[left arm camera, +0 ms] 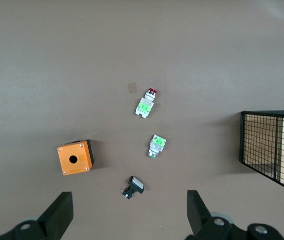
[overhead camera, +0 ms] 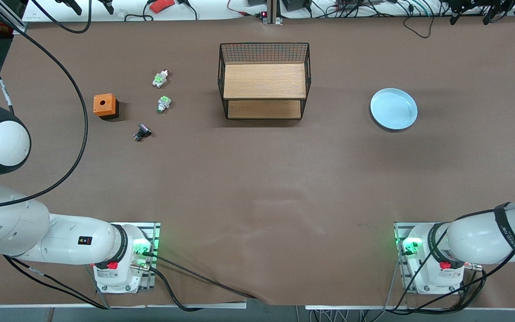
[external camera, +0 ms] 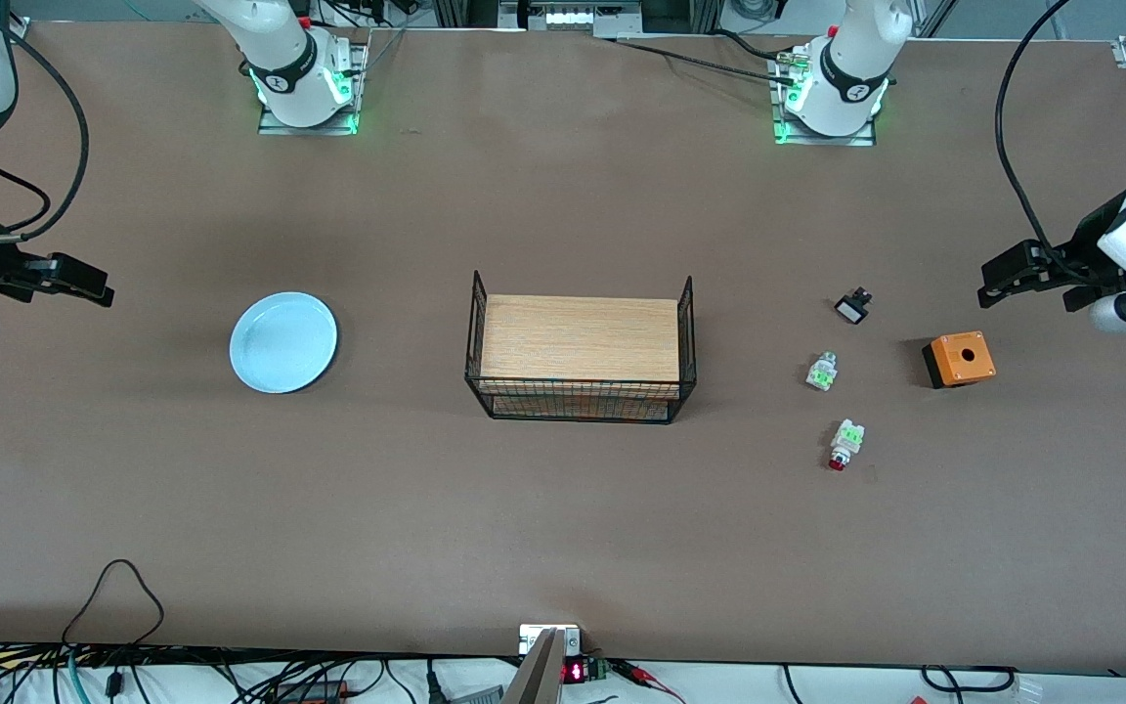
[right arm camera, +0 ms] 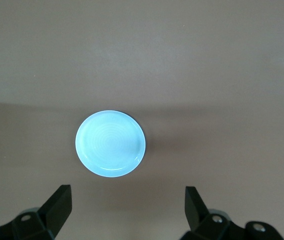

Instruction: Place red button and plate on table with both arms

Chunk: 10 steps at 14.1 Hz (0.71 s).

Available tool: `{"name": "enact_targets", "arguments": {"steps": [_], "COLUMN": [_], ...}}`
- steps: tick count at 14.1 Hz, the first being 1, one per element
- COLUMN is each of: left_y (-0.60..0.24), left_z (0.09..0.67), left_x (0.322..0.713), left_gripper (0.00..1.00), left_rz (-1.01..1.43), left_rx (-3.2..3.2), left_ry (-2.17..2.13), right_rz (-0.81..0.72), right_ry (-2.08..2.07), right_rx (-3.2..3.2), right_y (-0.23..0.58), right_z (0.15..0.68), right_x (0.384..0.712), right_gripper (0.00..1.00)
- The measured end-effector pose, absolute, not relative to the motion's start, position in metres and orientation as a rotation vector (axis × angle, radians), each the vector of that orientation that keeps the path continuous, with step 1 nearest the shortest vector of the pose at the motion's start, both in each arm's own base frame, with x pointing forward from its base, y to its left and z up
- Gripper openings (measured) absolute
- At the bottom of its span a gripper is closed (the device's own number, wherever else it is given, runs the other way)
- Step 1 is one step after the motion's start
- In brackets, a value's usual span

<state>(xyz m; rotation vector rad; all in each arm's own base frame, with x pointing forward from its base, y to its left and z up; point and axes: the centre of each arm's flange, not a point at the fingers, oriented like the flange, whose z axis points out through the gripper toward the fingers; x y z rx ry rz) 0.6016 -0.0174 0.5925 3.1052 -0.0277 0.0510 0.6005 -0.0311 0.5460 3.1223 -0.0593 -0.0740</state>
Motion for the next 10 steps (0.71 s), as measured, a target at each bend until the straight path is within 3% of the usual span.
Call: {"name": "enact_targets", "arguments": {"steps": [10], "left_y": [-0.018], "left_z": [0.592], "left_x": [0.613], "left_gripper": [1.0], "left_rz": [0.098], "left_rx": [3.105], "left_ry": [-0.033], "right_rz": [-0.003], "right_ry": [-0.038], "right_rx": [3.128], "right_y": [-0.028], "right_z": [0.572], "right_x": [0.593], "right_gripper": [1.0]}}
